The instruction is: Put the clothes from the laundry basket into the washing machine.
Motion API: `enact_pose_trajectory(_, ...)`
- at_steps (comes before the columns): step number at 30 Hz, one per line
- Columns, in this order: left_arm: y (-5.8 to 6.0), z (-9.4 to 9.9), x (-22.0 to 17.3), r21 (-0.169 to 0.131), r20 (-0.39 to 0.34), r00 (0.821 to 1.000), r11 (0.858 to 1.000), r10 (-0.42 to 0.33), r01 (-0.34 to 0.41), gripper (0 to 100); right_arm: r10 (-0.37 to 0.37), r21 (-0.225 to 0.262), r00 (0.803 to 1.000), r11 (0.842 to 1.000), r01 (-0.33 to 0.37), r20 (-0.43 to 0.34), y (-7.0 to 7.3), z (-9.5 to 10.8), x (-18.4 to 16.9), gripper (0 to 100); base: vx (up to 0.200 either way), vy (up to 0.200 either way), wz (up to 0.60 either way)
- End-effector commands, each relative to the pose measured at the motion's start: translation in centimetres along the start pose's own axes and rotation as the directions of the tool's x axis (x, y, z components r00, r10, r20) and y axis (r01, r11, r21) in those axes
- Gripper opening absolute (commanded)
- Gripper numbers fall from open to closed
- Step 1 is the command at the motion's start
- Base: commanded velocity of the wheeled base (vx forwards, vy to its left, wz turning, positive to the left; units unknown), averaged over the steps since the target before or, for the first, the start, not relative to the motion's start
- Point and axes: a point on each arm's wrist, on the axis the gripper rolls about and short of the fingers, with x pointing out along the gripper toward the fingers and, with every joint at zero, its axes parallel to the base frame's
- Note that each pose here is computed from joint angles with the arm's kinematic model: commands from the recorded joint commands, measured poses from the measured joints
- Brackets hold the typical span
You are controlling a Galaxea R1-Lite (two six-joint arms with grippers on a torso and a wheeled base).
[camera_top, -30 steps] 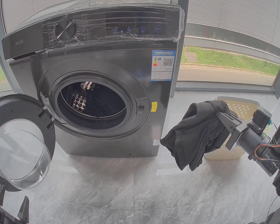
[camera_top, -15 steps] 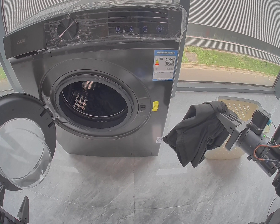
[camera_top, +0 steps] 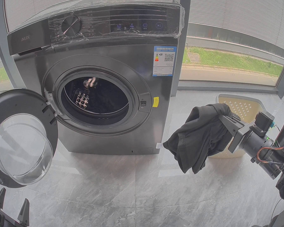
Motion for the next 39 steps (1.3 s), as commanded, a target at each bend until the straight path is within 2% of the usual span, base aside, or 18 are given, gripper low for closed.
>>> enact_pose_trajectory(1,0.02,-0.48,-0.01,-0.001,0.001,1.0,1.0,0.0,0.0,100,0.003,0.0,1.0,1.0,-0.003,-0.002,0.04,-0.06,0.04,0,0.0,0.2,0.0)
enact_pose_trajectory(11,0.02,-0.48,-0.01,0.002,0.001,1.0,1.0,0.0,0.0,100,0.003,0.0,1.0,1.0,-0.003,-0.002,0.04,-0.06,-0.01,0,0.0,0.2,0.0)
enact_pose_trajectory(13,0.01,-0.49,-0.01,0.011,-0.001,1.0,1.0,-0.001,0.001,100,0.003,0.0,1.0,1.0,-0.003,-0.004,0.04,-0.09,0.01,0,0.0,0.2,0.0)
enact_pose_trajectory(16,0.01,-0.49,-0.01,0.016,-0.001,1.0,1.0,-0.001,0.001,100,0.003,0.0,1.0,1.0,-0.003,-0.004,0.04,-0.09,0.01,0,0.0,0.0,0.0)
enact_pose_trajectory(22,0.01,-0.48,-0.01,0.006,0.001,1.0,1.0,-0.003,0.003,100,0.004,0.0,1.0,1.0,-0.004,-0.004,0.09,-0.09,-0.04,0,0.0,0.0,0.0)
enact_pose_trajectory(28,0.01,-0.48,-0.01,0.008,0.001,1.0,1.0,-0.003,0.003,100,0.004,-0.004,1.0,1.0,-0.004,-0.013,0.06,-0.29,-0.18,0,-0.2,0.0,0.0)
enact_pose_trajectory(39,0.01,-0.49,-0.01,0.013,-0.001,1.0,1.0,-0.001,0.001,100,0.004,-0.006,1.0,1.0,-0.004,-0.022,0.01,-0.49,-0.27,0,0.0,0.0,0.0)
